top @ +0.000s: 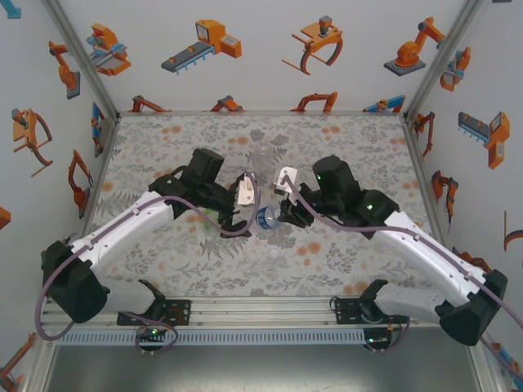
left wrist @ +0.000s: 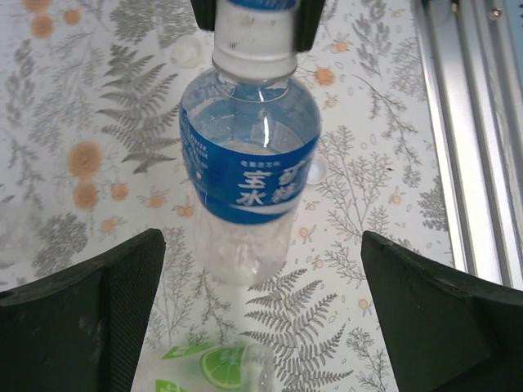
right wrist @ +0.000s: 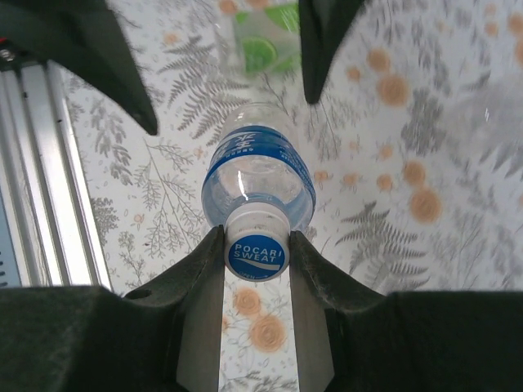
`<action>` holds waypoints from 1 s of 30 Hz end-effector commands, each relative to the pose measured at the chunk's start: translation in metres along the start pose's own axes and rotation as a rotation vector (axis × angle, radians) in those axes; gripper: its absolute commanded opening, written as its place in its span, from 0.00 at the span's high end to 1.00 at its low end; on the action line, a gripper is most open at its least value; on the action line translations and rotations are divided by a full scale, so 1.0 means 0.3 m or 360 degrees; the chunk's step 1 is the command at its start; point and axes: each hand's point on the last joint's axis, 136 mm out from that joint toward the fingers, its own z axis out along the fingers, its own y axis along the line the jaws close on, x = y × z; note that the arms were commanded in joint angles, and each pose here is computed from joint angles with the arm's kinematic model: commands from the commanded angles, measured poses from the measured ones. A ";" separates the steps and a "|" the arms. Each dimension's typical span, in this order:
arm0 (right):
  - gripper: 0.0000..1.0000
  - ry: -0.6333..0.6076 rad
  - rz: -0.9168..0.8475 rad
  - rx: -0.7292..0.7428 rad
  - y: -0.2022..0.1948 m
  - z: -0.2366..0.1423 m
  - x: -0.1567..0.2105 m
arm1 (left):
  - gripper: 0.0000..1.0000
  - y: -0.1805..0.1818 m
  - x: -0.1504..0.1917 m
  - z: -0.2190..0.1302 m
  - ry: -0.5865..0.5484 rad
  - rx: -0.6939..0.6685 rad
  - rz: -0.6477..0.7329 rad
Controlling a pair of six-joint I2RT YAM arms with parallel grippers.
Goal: Screw on the bottle caps
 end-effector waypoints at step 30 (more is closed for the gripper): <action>1.00 0.0535 0.1398 0.1038 -0.925 -0.095 0.297 | 0.03 0.427 0.165 -0.249 0.0190 -0.1054 -0.1112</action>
